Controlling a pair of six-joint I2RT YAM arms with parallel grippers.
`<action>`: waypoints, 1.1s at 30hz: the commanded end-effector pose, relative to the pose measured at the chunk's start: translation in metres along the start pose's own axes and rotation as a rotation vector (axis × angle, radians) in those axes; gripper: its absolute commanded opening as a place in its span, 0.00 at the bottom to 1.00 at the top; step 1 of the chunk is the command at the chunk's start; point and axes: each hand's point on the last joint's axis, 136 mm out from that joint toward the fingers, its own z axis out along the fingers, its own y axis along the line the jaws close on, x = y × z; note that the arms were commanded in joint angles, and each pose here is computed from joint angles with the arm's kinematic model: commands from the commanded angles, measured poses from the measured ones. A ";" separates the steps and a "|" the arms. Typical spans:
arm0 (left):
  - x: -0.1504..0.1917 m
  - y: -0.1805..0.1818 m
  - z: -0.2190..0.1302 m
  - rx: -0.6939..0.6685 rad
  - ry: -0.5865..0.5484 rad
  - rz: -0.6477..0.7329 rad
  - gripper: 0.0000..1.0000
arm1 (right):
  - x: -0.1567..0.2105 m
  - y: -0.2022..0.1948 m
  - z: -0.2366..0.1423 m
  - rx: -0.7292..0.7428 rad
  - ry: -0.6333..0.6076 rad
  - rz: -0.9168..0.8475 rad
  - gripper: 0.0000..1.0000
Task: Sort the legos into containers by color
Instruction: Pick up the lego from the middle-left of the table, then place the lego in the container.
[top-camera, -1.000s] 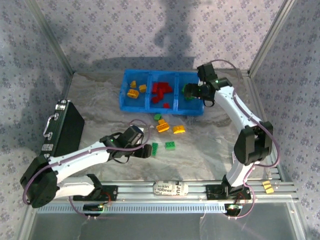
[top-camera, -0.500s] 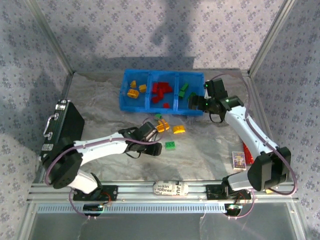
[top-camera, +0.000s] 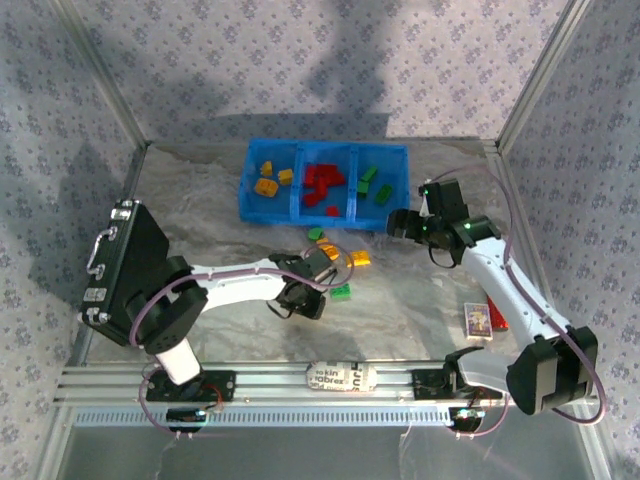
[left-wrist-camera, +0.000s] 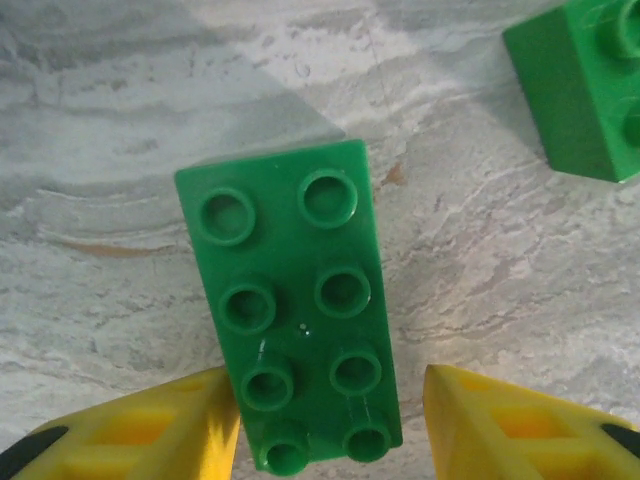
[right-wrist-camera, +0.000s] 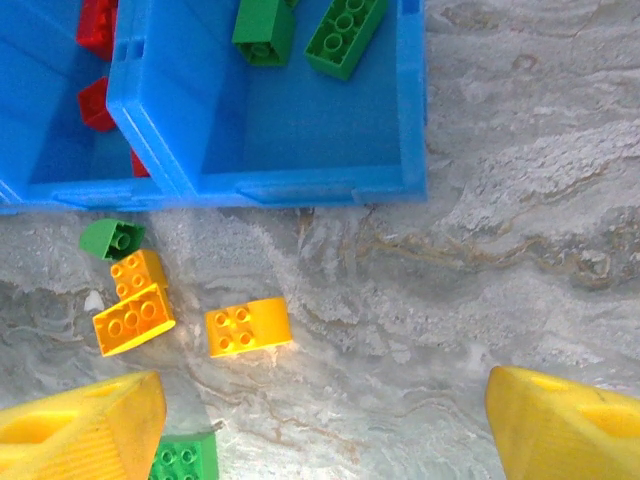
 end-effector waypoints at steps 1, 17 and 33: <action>0.001 0.000 0.000 -0.030 0.019 0.028 0.41 | 0.008 0.006 -0.001 -0.041 0.016 -0.010 0.85; -0.032 -0.009 -0.069 0.093 -0.356 0.111 0.31 | 0.069 0.063 0.005 -0.440 0.255 -0.023 0.93; -0.036 -0.030 -0.105 0.134 -0.574 0.204 0.33 | 0.098 0.138 0.014 -0.631 0.404 -0.087 0.71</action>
